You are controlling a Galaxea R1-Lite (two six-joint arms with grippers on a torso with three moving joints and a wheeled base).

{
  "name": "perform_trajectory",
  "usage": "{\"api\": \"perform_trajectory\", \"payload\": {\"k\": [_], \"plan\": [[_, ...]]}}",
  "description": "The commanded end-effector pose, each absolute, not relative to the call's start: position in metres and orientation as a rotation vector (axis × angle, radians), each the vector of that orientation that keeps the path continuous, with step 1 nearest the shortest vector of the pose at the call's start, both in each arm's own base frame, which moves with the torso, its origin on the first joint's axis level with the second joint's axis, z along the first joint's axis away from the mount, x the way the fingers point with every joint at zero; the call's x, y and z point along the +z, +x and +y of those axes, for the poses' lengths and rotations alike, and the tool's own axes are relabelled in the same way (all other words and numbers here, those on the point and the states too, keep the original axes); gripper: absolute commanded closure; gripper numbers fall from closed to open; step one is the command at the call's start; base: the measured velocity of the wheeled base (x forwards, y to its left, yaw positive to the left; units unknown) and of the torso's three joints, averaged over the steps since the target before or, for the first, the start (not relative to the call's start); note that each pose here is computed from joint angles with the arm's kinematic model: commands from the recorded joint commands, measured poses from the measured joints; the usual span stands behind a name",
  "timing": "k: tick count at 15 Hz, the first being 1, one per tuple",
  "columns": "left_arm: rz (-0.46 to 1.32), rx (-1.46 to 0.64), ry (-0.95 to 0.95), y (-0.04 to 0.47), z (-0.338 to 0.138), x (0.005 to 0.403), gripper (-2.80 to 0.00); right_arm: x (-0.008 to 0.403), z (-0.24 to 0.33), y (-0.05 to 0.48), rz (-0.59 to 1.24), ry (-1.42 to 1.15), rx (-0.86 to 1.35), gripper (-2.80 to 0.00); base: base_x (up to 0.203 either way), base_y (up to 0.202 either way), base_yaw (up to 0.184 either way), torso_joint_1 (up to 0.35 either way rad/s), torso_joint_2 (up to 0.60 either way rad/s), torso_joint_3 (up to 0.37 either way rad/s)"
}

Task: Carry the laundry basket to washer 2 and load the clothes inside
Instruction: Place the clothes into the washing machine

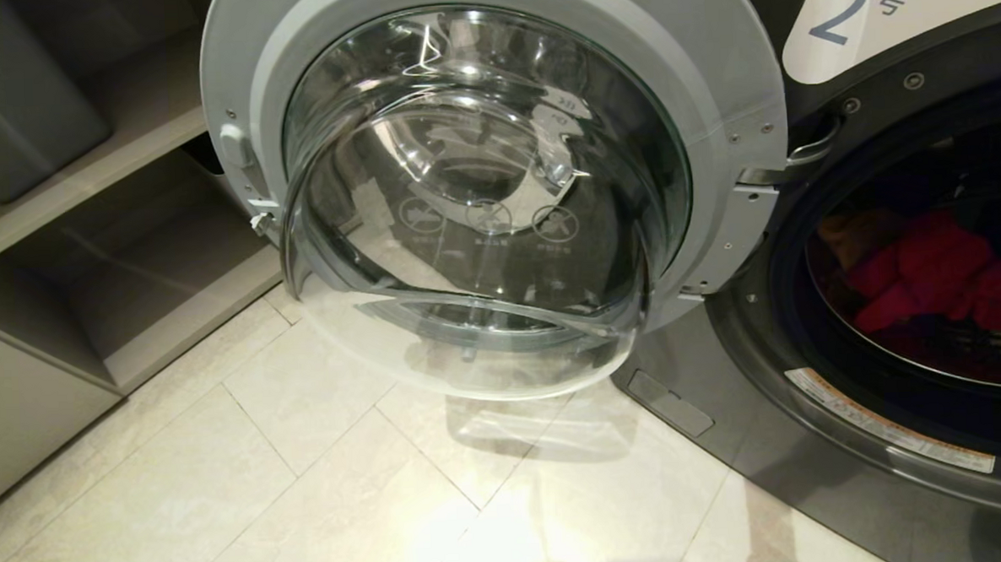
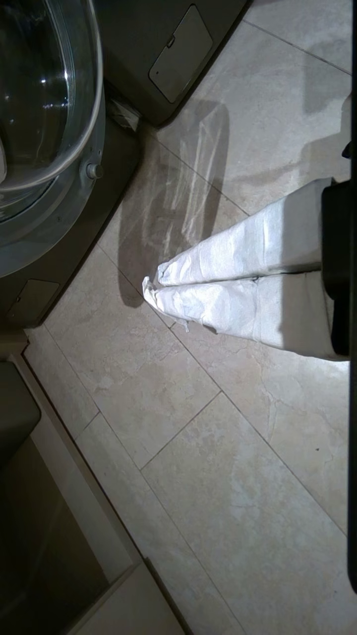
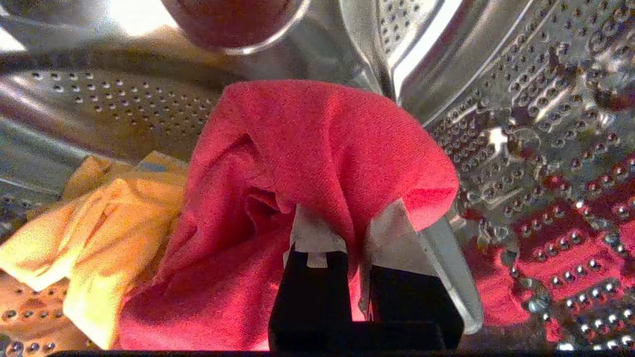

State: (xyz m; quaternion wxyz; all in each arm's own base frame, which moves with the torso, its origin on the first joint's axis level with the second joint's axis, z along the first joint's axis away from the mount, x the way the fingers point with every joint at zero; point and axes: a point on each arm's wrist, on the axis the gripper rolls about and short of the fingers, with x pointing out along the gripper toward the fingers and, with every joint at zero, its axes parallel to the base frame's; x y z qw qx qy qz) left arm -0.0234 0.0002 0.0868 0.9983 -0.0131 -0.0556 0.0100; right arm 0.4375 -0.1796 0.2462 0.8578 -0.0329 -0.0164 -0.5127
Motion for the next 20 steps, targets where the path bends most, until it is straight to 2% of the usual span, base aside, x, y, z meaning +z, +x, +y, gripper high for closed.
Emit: {"api": "perform_trajectory", "payload": {"k": [1, 3, 4, 13, 17, 20], "plan": [[-0.072, 0.022, -0.026, -0.02, 0.0, 0.076, 0.0, 0.24, -0.179, 0.44, -0.023, -0.07, -1.079, 0.0, 0.0, 0.0, 0.0, 0.0, 0.0, 0.0], [-0.072, 0.022, -0.026, -0.02, 0.0, 0.076, 0.0, 0.24, -0.177, 0.44, -0.018, -0.069, -1.071, 0.0, 0.0, 0.0, 0.0, 0.0, 0.0, 0.0], [-0.072, 0.021, -0.026, -0.02, 0.0, 0.076, 0.0, 0.239, -0.176, 0.44, -0.013, -0.07, -1.069, -2.8, 0.0, 0.0, 0.0, 0.0, 0.0, 0.0], [-0.071, 0.022, -0.026, -0.02, 0.0, 0.076, 0.0, 0.2, -0.164, 0.427, 0.217, -0.018, -1.038, -2.8, 0.0, 0.0, 0.0, 0.0, 0.0, 0.0], [-0.072, 0.021, -0.026, -0.02, 0.0, 0.076, 0.0, 0.179, -0.146, 0.389, 0.374, 0.074, -0.908, -2.8, 0.0, 0.0, 0.0, 0.0, 0.0, 0.0], [-0.072, 0.022, -0.026, -0.02, 0.0, 0.076, 0.0, 0.181, -0.129, 0.354, 0.461, 0.108, -0.85, -2.8, 0.0, 0.0, 0.0, 0.0, 0.0, 0.0]]}}
